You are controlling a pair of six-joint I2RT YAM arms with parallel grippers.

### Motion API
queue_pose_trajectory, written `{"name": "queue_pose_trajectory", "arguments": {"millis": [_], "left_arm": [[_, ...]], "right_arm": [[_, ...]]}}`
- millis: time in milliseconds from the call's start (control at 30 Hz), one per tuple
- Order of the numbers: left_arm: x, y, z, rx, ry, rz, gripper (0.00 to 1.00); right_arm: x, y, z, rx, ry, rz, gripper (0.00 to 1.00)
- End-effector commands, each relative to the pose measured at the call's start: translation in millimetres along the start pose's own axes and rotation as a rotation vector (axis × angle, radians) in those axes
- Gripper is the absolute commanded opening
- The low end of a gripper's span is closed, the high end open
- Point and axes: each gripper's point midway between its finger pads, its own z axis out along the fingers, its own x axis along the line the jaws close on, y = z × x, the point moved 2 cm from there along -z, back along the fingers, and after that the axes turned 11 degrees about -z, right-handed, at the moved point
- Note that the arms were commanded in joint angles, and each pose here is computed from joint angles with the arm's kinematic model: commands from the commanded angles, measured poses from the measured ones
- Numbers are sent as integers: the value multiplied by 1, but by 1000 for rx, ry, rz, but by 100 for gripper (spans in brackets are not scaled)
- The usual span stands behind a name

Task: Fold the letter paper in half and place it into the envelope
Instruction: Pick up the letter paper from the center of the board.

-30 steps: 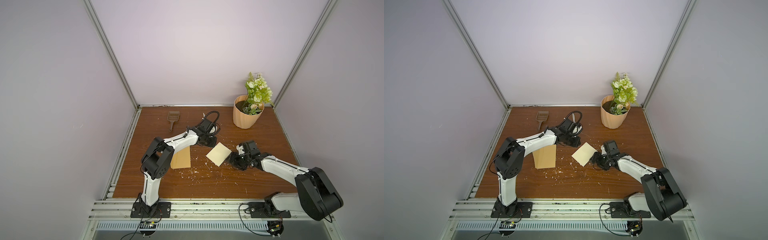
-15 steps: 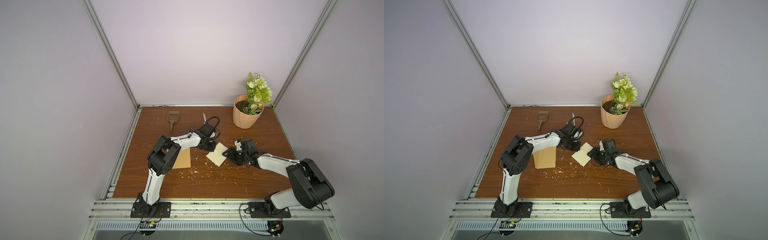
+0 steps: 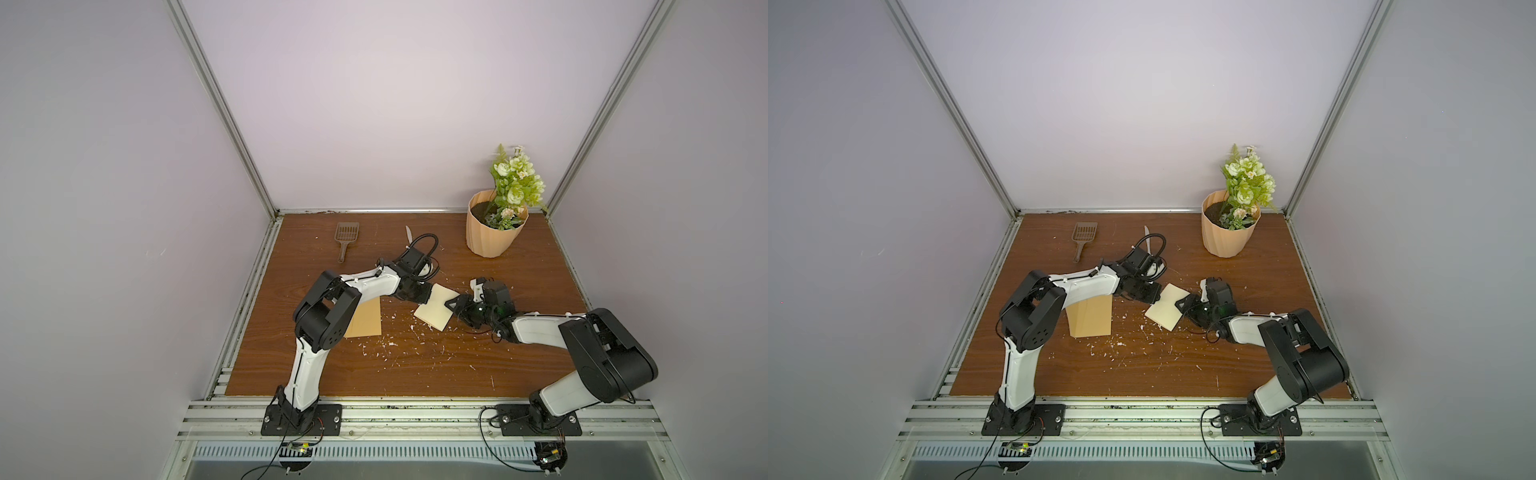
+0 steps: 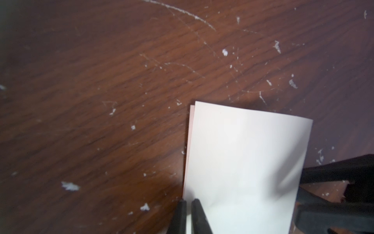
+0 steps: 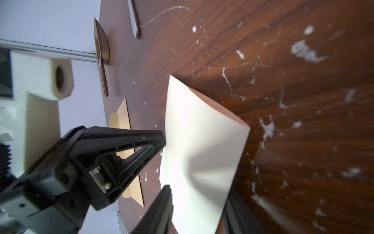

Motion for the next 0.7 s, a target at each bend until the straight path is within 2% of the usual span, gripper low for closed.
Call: {"name": "queue_pose_trajectory", "arguments": {"millis": [0, 500, 600, 667], "left_arm": [[24, -40, 15, 125, 87, -38, 11], [28, -44, 20, 138, 99, -45, 10], [30, -46, 20, 140, 101, -47, 10], [30, -47, 20, 141, 100, -48, 10]], "right_arm": [[-51, -53, -2, 158, -163, 116, 43], [-48, -71, 0, 192, -116, 133, 41], [-50, -73, 1, 185, -116, 146, 33], [-51, -72, 2, 177, -115, 154, 22]]}}
